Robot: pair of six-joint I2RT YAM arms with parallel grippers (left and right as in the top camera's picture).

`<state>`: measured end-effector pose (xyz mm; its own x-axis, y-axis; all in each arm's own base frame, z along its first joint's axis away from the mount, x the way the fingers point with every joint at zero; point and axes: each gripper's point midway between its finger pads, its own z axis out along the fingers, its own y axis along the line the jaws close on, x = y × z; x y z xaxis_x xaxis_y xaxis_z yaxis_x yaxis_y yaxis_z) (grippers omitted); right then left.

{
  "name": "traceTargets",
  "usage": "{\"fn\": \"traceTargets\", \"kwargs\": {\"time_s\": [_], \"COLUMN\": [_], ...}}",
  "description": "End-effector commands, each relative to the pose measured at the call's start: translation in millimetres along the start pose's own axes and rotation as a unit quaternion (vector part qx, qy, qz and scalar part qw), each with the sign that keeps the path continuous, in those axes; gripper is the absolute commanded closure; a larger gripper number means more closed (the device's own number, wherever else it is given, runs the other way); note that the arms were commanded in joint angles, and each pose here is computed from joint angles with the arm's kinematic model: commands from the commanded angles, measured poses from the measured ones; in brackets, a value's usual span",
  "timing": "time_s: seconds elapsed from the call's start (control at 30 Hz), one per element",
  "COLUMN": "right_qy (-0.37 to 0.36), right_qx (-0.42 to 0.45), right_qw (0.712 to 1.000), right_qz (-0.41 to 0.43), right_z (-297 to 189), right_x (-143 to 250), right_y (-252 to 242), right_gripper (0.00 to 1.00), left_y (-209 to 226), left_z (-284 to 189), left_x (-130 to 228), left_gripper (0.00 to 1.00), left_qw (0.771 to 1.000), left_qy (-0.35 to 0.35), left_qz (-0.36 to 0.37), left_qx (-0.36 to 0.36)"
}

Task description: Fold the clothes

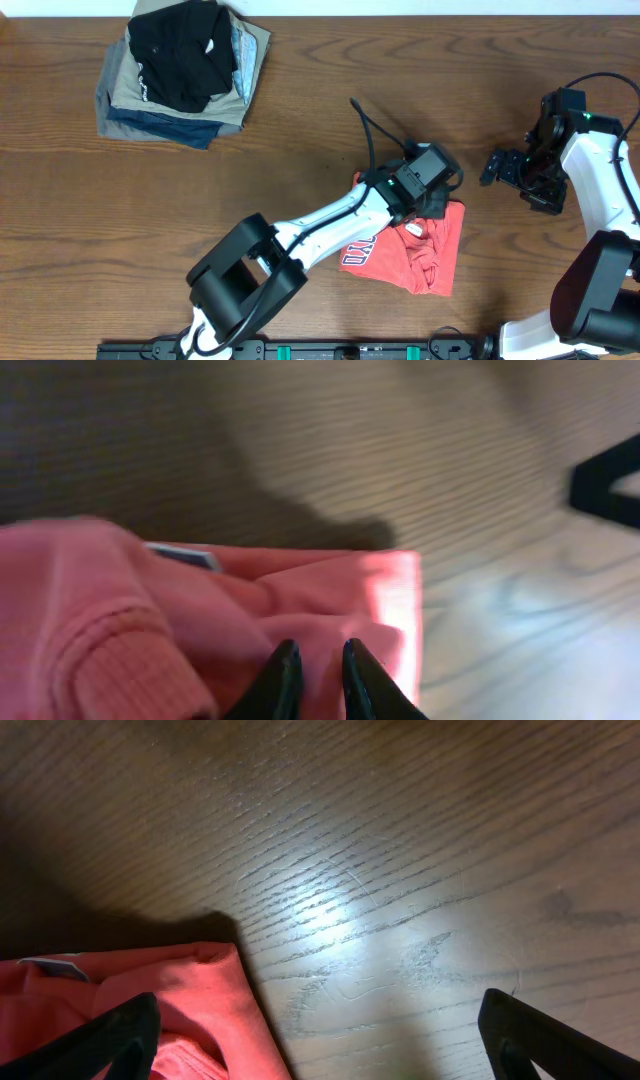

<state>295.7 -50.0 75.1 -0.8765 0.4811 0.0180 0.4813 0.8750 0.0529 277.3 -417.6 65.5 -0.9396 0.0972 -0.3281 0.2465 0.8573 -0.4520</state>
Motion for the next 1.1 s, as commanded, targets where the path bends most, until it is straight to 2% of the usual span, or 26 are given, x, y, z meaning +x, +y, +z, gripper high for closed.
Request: {"fn": "traceTargets", "kwargs": {"time_s": [0.0, 0.07, 0.13, 0.23, 0.4, 0.67, 0.77, 0.87, 1.07], "right_qy": [-0.006, -0.006, -0.006, -0.006, -0.006, -0.006, -0.006, -0.006, -0.006], "right_qx": [-0.004, -0.004, -0.004, -0.004, -0.004, -0.004, -0.004, -0.004, -0.004], "right_qw": [1.000, 1.000, 1.000, 1.000, 1.000, 1.000, 1.000, 1.000, 1.000], "right_qz": [0.000, 0.000, 0.000, 0.000, 0.000, 0.000, 0.000, 0.000, 0.000], "right_z": [-3.5, -3.5, -3.5, -3.5, -3.5, -3.5, -3.5, -3.5, -3.5], "right_x": [-3.1, -3.1, -3.1, -3.1, -3.1, -3.1, -3.1, -3.1, -3.2], "right_y": [0.3, 0.3, 0.3, 0.3, 0.3, 0.3, 0.3, 0.3, 0.4], "right_gripper": [0.01, 0.01, 0.01, 0.01, 0.01, 0.01, 0.01, 0.01, 0.01], "left_y": [-12.9, -20.9, -29.7, -33.6, -11.6, 27.0, 21.4, 13.4, 10.1], "left_z": [-30.4, -53.6, -79.1, -109.0, -132.6, -81.5, -55.9, -38.5, -29.1], "left_x": [-23.2, -32.3, -37.8, -36.7, -10.5, 29.3, 35.1, 39.5, 38.1], "left_gripper": [0.76, 0.71, 0.59, 0.47, 0.47, 0.47, 0.48, 0.54, 0.54], "left_qw": [0.999, 0.997, 0.994, 0.993, 0.998, 0.994, 0.993, 0.993, 0.993], "left_qy": [-0.038, -0.056, -0.072, -0.079, -0.033, 0.053, 0.077, 0.096, 0.096], "left_qz": [0.031, 0.044, 0.067, 0.078, 0.057, -0.065, -0.070, -0.072, -0.073], "left_qx": [0.015, 0.026, 0.038, 0.043, 0.004, -0.066, -0.046, -0.020, -0.009]}}
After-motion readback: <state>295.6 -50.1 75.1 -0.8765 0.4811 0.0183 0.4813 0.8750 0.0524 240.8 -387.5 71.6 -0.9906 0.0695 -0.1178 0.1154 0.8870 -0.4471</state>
